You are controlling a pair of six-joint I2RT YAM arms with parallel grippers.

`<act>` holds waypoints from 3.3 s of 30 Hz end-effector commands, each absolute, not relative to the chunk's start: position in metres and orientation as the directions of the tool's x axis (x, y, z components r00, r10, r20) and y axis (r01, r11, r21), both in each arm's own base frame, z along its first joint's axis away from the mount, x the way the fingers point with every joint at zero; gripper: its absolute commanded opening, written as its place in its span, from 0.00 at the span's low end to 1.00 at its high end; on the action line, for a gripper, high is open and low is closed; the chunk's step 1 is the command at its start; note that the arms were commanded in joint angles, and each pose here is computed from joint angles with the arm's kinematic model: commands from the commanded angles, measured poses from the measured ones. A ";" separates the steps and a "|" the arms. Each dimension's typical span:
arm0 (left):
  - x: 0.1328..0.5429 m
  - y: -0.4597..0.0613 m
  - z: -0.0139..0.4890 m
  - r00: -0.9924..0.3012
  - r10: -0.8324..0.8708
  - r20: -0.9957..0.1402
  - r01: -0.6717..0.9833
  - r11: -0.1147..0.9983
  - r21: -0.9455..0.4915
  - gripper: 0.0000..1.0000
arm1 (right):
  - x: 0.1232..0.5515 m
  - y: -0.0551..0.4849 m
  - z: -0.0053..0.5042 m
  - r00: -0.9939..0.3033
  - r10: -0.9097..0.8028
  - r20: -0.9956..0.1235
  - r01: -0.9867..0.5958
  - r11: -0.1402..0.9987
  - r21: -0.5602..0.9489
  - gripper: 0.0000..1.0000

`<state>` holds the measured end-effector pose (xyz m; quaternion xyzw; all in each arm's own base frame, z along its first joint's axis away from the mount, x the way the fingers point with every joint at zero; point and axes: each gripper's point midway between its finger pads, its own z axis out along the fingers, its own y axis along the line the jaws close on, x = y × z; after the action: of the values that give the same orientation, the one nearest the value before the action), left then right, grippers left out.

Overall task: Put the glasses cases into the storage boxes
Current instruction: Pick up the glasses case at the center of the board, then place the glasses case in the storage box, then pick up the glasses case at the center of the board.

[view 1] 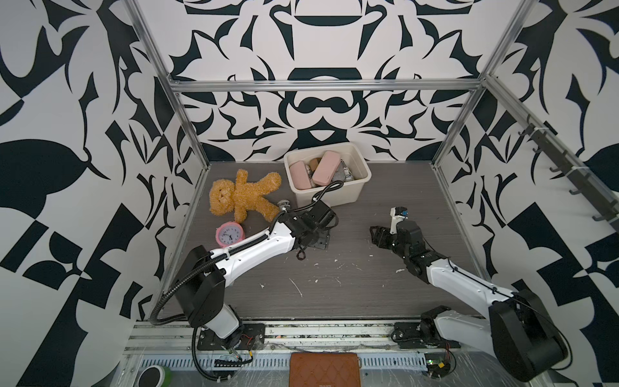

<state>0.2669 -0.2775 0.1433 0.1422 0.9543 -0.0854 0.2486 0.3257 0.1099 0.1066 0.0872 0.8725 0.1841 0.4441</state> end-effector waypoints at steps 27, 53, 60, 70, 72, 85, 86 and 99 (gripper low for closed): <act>0.432 -0.400 0.302 -0.731 0.057 -0.680 0.472 0.762 -0.444 0.64 | 0.340 0.087 0.135 -0.427 0.413 -0.805 0.089 0.905 0.416 0.69; 0.532 -0.451 0.232 -0.762 -0.304 -0.571 0.296 0.620 -0.726 0.92 | 0.345 0.116 0.123 -0.538 0.393 -0.745 0.009 0.887 0.462 0.69; 0.505 -0.448 0.303 -0.711 -0.273 -0.647 0.441 0.544 -0.714 0.99 | 0.346 0.118 0.121 -0.547 0.392 -0.740 0.006 0.886 0.464 0.70; 0.433 -0.379 0.383 -0.609 -0.225 -0.761 0.529 0.599 -0.601 0.99 | 0.344 0.120 0.123 -0.550 0.391 -0.738 -0.009 0.881 0.474 0.70; 0.414 -0.358 0.373 -0.614 -0.196 -0.765 0.515 0.635 -0.576 0.99 | 0.345 0.122 0.122 -0.555 0.392 -0.733 -0.011 0.878 0.478 0.70; 0.307 -0.182 0.174 -0.856 -0.030 -0.516 0.042 0.991 -0.127 0.99 | 0.344 0.125 0.125 -0.561 0.398 -0.725 -0.020 0.870 0.493 0.70; 0.303 -0.176 0.162 -0.866 -0.039 -0.499 0.016 0.994 -0.106 0.99 | 0.344 0.125 0.126 -0.562 0.399 -0.725 -0.023 0.868 0.495 0.70; 0.348 -0.166 0.053 -0.936 -0.033 -0.351 -0.042 0.999 0.019 0.94 | 0.342 0.126 0.129 -0.562 0.395 -0.727 -0.030 0.868 0.496 0.70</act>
<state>0.3327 -0.1623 0.0487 -0.0283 0.9870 0.0087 0.1580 0.3349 0.1203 0.1049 0.1114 0.8677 0.2174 0.4329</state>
